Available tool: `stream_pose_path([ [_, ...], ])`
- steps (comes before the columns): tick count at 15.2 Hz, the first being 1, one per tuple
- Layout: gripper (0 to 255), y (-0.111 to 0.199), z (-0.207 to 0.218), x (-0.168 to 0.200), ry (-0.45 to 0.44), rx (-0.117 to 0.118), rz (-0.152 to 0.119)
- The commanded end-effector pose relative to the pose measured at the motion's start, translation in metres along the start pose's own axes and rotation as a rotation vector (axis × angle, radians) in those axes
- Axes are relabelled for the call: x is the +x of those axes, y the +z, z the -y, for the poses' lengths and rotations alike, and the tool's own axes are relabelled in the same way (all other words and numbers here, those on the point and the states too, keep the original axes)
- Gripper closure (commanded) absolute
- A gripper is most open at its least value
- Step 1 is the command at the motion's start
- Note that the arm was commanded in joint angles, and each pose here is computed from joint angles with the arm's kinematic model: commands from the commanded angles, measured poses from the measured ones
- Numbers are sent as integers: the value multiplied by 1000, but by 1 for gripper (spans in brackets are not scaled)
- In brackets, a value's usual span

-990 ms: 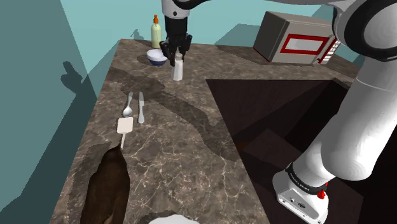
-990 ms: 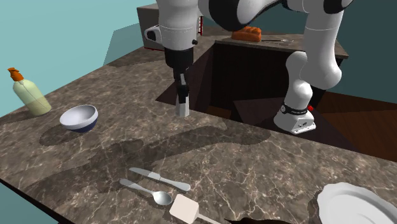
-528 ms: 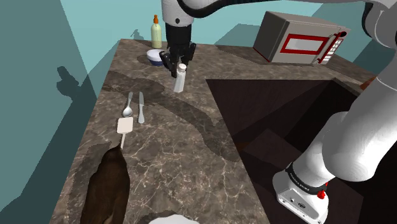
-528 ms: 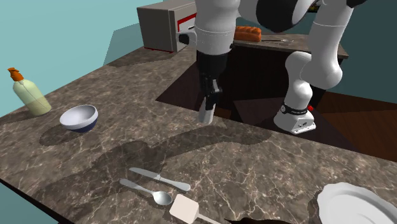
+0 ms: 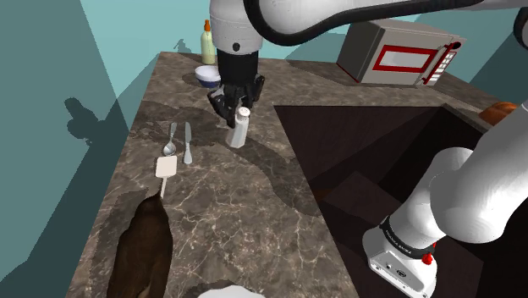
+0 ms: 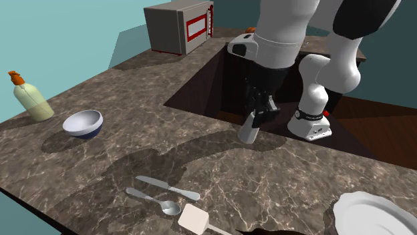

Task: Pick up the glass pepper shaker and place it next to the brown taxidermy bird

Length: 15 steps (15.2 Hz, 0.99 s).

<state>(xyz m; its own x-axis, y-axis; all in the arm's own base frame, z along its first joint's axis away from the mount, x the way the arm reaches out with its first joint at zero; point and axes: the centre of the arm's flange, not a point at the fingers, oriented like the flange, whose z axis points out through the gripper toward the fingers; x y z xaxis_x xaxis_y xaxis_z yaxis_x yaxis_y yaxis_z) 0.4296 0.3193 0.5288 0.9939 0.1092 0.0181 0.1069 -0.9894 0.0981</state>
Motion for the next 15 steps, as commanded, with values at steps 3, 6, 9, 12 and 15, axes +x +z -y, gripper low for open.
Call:
stream_pose_path([
  [3, 255, -5, 30, -43, 2, -1, 0],
  [6, 255, -9, 55, -74, 2, -1, 0],
  [9, 255, -12, 79, -104, 2, -1, 0],
  [12, 255, -15, 104, -135, 2, -1, 0],
  [15, 255, -18, 129, -166, 2, -1, 0],
])
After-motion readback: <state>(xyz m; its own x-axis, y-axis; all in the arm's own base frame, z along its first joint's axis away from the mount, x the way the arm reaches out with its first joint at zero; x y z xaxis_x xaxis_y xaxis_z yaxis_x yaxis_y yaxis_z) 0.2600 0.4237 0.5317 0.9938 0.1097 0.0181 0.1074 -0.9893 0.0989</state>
